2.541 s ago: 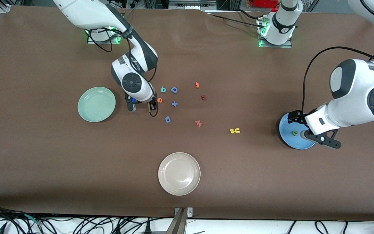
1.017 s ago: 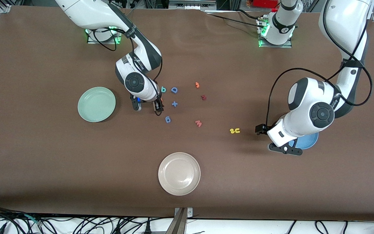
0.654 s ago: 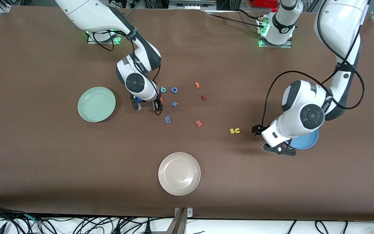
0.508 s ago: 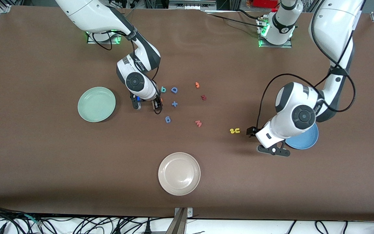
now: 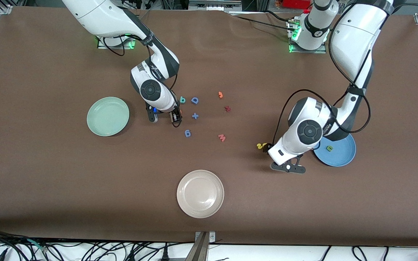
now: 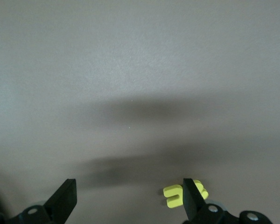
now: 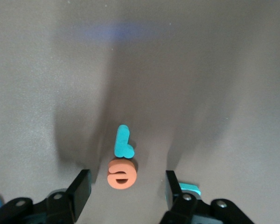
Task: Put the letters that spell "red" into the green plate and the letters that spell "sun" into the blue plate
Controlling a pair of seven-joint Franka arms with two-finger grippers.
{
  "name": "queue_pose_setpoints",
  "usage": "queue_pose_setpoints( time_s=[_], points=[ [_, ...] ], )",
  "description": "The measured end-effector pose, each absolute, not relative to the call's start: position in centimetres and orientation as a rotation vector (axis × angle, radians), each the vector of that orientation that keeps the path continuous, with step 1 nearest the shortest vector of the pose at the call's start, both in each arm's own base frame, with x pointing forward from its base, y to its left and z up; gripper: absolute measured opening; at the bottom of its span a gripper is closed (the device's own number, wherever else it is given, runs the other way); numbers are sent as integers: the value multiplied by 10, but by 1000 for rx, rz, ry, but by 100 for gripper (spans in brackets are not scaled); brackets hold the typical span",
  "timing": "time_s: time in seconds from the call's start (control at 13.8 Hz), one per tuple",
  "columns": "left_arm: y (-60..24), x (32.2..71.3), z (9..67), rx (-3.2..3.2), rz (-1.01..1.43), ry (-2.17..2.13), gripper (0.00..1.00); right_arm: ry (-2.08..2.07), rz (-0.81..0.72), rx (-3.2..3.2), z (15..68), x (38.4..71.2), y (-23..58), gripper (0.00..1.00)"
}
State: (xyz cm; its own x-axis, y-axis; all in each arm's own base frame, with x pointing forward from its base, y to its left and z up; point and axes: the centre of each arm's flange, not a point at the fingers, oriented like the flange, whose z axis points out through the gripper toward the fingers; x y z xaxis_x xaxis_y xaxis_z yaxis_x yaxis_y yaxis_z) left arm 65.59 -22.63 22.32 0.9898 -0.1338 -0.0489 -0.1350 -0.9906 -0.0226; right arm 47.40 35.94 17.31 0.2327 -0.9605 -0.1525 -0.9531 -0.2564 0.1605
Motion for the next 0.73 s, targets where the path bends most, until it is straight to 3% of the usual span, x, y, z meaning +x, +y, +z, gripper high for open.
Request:
queue_pose_setpoints(
  time_s=[0.29, 0.36, 0.51, 0.58, 0.73],
  points=[
    [-237, 650, 208, -3088, 88, 90, 100, -1899, -340, 2445, 171, 474, 360, 69],
    [-238, 648, 204, -3087, 97, 76, 100, -1899, -336, 2449, 172, 475, 360, 64],
    [-238, 647, 197, -3085, 112, 60, 100, -1896, -330, 2456, 172, 475, 360, 42],
    [-239, 646, 193, -3083, 121, 56, 100, -1895, -328, 2458, 172, 475, 360, 42],
    [-239, 644, 186, -3081, 138, 54, 100, -1890, -325, 2461, 176, 475, 361, 29]
  ],
)
